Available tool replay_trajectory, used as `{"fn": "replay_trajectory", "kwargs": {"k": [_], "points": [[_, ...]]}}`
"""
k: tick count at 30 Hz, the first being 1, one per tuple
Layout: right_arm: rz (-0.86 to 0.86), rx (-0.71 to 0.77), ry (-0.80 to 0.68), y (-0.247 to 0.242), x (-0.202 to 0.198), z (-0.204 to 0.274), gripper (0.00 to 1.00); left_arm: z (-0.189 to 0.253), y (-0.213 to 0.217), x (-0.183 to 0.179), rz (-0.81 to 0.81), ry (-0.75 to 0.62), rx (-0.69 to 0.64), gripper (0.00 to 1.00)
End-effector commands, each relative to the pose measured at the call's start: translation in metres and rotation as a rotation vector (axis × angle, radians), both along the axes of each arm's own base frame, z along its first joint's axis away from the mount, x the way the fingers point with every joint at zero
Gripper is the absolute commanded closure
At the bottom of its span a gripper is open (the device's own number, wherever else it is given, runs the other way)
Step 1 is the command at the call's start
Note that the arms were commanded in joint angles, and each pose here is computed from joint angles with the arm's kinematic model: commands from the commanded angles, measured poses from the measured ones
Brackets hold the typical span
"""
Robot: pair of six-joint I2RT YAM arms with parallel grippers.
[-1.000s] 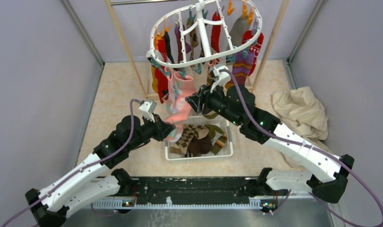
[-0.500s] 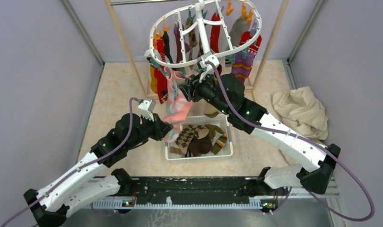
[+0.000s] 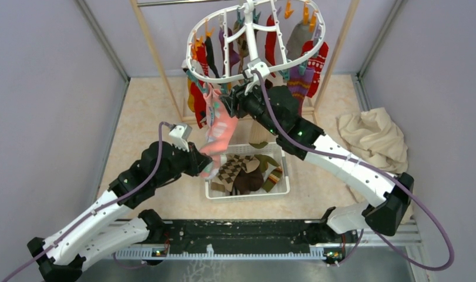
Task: Remove the socks clipped to the hanger
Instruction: Remove the sock from the hanger.
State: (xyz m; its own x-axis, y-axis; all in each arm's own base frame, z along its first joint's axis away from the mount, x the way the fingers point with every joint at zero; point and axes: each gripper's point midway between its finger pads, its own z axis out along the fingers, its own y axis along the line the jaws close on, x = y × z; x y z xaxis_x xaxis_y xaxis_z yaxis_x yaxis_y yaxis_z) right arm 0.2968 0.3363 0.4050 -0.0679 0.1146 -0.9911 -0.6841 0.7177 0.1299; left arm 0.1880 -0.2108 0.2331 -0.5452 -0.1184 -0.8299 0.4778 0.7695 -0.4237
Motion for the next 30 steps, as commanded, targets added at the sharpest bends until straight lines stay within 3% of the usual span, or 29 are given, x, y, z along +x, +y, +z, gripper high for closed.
{"fn": "replay_trajectory", "kwargs": {"k": [1,10,30], "points": [[0.008,0.088,-0.104,0.001,0.005,0.044,0.56,0.021,0.002,-0.001,-0.002,-0.031,-0.028,0.83],[0.033,0.101,-0.126,0.006,0.007,0.045,0.55,0.02,0.002,-0.006,-0.018,-0.019,-0.026,0.83],[0.125,0.08,-0.129,-0.018,-0.034,0.054,0.55,-0.001,0.012,-0.025,-0.027,0.075,-0.005,0.83]]}}
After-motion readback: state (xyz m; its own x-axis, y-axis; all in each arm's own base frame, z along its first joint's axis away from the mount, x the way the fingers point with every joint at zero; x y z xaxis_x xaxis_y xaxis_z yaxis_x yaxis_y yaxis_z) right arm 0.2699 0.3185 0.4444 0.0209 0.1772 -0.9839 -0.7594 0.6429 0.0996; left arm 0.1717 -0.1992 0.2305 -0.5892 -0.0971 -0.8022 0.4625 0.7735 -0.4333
